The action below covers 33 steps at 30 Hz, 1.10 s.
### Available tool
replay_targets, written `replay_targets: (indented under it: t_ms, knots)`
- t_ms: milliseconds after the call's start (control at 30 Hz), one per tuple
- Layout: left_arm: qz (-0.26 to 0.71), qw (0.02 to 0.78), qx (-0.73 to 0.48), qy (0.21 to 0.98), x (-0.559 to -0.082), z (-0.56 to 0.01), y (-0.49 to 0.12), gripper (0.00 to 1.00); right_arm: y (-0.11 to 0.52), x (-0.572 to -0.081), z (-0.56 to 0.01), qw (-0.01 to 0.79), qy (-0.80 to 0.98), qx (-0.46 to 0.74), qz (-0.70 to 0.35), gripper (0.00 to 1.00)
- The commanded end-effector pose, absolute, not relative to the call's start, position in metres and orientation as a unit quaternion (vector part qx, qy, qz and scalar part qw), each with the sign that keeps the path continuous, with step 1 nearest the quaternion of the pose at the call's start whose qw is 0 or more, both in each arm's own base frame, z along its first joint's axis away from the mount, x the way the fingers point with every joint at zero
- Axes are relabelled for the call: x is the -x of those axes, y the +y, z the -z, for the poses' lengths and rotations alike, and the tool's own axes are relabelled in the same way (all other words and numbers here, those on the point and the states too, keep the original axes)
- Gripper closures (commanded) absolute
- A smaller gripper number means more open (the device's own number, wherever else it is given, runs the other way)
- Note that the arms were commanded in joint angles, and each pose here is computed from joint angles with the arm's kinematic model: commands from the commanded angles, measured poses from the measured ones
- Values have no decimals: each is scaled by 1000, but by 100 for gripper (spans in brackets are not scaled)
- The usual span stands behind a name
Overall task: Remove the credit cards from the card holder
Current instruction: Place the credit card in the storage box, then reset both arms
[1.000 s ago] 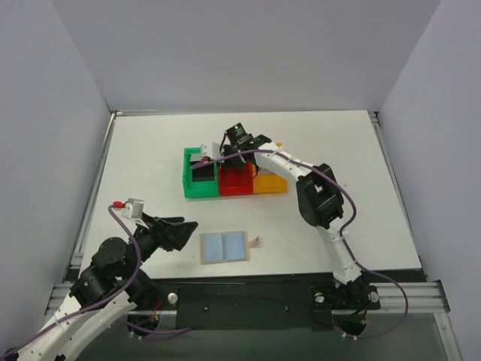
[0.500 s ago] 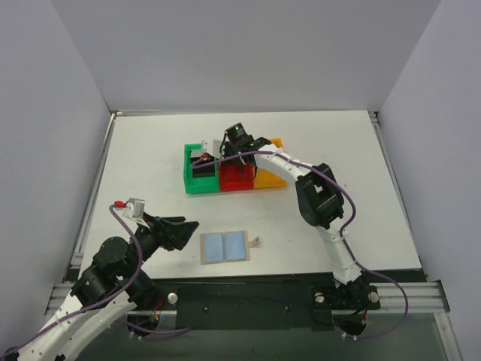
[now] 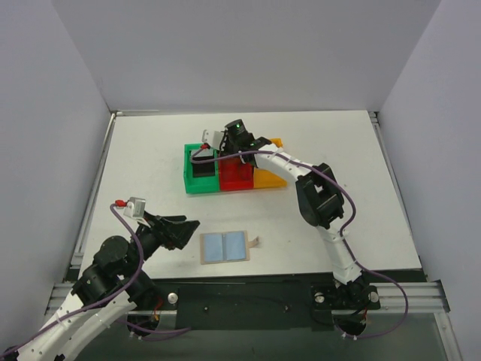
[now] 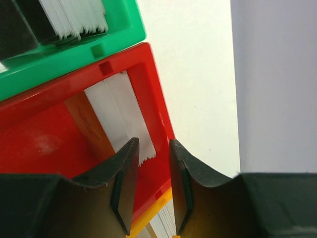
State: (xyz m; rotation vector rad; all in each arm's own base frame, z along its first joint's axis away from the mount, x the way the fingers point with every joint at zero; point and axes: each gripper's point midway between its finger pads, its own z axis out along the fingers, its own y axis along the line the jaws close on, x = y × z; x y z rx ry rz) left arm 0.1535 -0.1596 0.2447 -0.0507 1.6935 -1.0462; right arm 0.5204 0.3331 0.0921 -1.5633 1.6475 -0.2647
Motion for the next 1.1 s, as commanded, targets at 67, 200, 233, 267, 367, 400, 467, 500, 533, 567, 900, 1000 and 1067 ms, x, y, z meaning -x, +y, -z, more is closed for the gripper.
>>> replay_targets:
  t_ms: [67,200,233,267,367,400,467,500,533,567,900,1000,1067]
  knots:
    - [454,553,17,698,-154,-258,-163,20,324,-539,-187,525,657,523,134,64]
    - [453,557,19,696,-155,-264,-162,20,316,-532,-258,601,662,434,107,53]
    - [452,557,22,696,-156,-265,-161,20,311,-526,-282,619,660,415,97,51]
    - [452,558,21,695,-156,-267,-161,20,308,-523,-289,626,674,386,75,49]
    - [437,556,34,706,-162,-266,-160,18,286,-502,-320,635,708,307,38,47]
    - [433,555,38,709,-163,-269,-159,17,279,-494,-308,620,734,275,18,46]
    - [409,544,53,731,-171,-262,-158,16,261,-474,-300,599,773,209,-9,44]
    - [390,527,60,753,-175,-250,-160,15,248,-462,-305,593,784,182,-17,42]
    - [375,521,67,764,-181,-248,-161,14,235,-448,-286,559,819,126,-42,36]
    - [363,515,72,773,-183,-243,-160,12,229,-435,-292,552,824,107,-63,31]
    - [244,468,190,828,-226,-239,-136,10,151,-321,-238,514,851,12,-105,16]
    - [247,458,183,834,-233,-243,-145,9,135,-307,-231,520,849,8,-92,17]
    - [248,465,184,830,-236,-248,-145,9,131,-300,-237,528,843,3,-97,17]
